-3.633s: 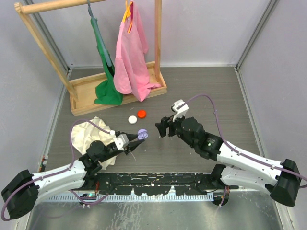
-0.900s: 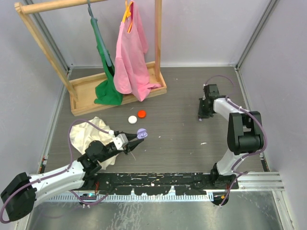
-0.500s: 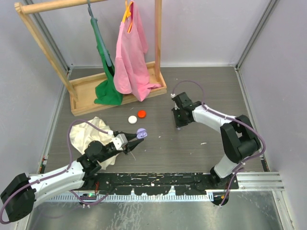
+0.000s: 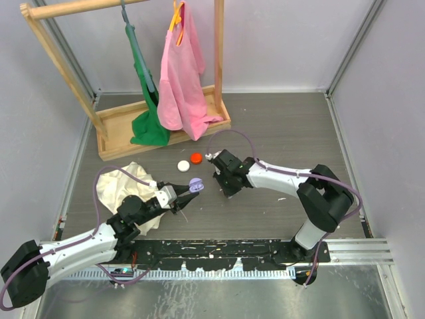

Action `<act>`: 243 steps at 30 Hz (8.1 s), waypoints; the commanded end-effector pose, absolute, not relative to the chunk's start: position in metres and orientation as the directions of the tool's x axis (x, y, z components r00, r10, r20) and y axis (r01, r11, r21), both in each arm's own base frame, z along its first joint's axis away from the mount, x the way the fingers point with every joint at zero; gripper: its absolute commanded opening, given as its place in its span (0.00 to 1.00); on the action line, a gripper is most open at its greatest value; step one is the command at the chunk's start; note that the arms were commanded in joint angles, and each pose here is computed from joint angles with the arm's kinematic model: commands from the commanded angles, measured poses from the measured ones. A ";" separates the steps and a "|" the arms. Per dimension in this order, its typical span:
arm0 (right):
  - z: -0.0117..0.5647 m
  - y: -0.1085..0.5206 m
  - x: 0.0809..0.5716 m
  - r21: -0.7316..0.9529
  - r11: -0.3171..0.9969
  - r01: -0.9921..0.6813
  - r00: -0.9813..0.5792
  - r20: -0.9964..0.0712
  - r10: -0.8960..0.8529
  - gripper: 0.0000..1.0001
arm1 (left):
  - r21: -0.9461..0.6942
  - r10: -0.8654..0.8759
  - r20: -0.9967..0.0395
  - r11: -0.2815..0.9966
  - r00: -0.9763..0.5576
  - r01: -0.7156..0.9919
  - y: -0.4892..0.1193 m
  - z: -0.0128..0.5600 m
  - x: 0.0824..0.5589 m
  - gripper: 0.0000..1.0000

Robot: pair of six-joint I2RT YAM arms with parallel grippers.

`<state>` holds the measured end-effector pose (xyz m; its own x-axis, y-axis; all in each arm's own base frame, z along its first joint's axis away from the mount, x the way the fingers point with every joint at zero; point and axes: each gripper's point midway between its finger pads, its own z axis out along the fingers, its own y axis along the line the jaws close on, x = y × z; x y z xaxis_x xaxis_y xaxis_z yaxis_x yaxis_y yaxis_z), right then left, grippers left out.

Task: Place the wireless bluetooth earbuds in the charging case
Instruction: Place the earbud at the center of the board, then pick up the earbud from the center of the board, then place the earbud in the charging case.

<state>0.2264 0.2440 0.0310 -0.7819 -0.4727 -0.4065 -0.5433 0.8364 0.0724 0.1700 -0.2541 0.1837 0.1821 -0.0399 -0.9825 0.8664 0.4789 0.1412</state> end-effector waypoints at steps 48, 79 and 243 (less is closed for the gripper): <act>0.041 0.214 0.224 -0.207 0.798 -0.566 -0.703 -0.385 -0.598 0.53 | 0.164 -0.099 -0.967 0.466 0.235 0.869 -0.260 0.210 0.169 0.00; 0.036 0.212 0.248 -0.297 0.888 -0.350 -0.798 -0.403 -0.449 0.65 | 0.165 -0.102 -0.966 0.463 0.237 0.871 -0.260 0.212 0.168 0.00; 0.234 0.357 0.182 0.041 0.694 -0.719 -0.070 -0.997 -0.014 0.22 | 0.133 -0.082 -0.976 0.509 0.202 0.851 -0.260 0.203 0.180 0.00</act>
<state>0.1803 0.3497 0.2097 -0.1107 -0.1092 -0.9878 -0.7259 0.6878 0.0053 0.1799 -0.2546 0.1610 0.1266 0.0256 -0.9916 0.8530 0.5075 0.1220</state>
